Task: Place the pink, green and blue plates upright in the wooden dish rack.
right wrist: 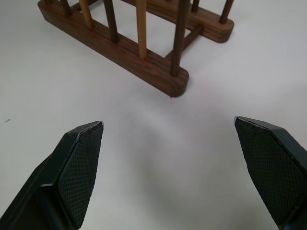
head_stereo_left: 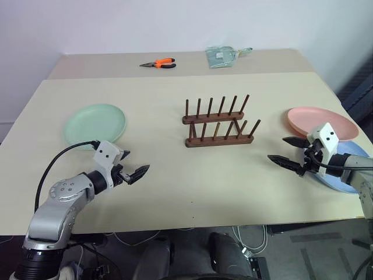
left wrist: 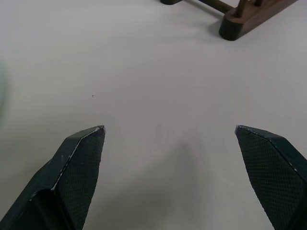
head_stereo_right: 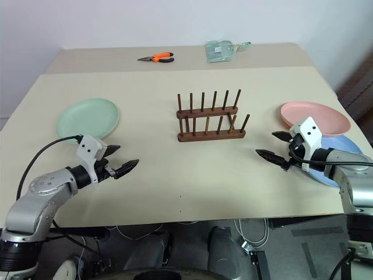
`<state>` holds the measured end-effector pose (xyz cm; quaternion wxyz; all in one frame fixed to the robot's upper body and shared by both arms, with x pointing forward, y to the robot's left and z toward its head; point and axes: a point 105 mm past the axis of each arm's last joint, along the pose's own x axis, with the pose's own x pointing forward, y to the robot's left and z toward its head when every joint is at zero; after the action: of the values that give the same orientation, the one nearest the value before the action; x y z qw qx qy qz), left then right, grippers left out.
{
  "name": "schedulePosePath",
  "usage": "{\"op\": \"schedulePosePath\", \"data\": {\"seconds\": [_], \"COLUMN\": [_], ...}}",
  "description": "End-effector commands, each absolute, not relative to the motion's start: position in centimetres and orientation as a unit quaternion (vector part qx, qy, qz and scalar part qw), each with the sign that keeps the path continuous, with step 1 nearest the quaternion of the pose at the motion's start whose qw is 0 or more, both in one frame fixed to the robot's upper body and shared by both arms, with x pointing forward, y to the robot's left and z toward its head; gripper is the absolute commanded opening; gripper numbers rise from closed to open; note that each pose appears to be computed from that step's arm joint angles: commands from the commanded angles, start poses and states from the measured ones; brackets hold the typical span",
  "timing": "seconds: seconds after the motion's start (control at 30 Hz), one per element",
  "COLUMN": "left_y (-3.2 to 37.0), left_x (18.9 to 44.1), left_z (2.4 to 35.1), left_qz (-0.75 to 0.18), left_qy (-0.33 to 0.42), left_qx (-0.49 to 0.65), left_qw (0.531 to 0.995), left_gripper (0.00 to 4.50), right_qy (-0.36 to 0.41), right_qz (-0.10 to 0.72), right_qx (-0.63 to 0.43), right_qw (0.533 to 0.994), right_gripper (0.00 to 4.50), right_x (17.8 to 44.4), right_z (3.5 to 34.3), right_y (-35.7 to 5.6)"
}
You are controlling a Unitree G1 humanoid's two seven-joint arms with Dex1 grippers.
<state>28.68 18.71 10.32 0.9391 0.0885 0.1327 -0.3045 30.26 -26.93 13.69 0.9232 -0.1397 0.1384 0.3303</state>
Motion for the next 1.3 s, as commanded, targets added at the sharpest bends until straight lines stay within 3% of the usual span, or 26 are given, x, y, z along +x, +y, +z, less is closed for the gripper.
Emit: {"op": "schedulePosePath", "data": {"seconds": [0.03,0.53,0.9,1.13,1.3], "left_y": [18.5,19.2,19.0,15.8,11.5], "left_x": [29.0,29.8,30.1,30.4,34.4], "left_z": [10.9,11.0,10.4,10.5,9.6], "left_qz": [-0.315,-0.321,-0.319,-0.404,-0.466], "left_qy": [0.122,0.122,0.128,0.13,0.137], "left_qx": [0.098,0.114,0.106,0.087,0.129], "left_qw": [0.936,0.932,0.933,0.901,0.864], "left_gripper": [4.5,4.5,4.5,4.5,4.5], "right_qy": [0.111,0.095,0.082,0.112,0.12], "right_qz": [0.332,0.367,0.356,0.378,0.392], "right_qx": [-0.146,-0.141,-0.139,-0.105,-0.114], "right_qw": [0.925,0.915,0.921,0.913,0.905], "right_gripper": [4.45,4.45,4.45,4.45,4.45], "right_x": [30.1,30.1,30.1,29.0,27.7], "right_z": [15.0,13.4,13.8,13.3,13.1], "right_y": [-26.1,-21.1,-20.7,-20.6,-19.4]}}
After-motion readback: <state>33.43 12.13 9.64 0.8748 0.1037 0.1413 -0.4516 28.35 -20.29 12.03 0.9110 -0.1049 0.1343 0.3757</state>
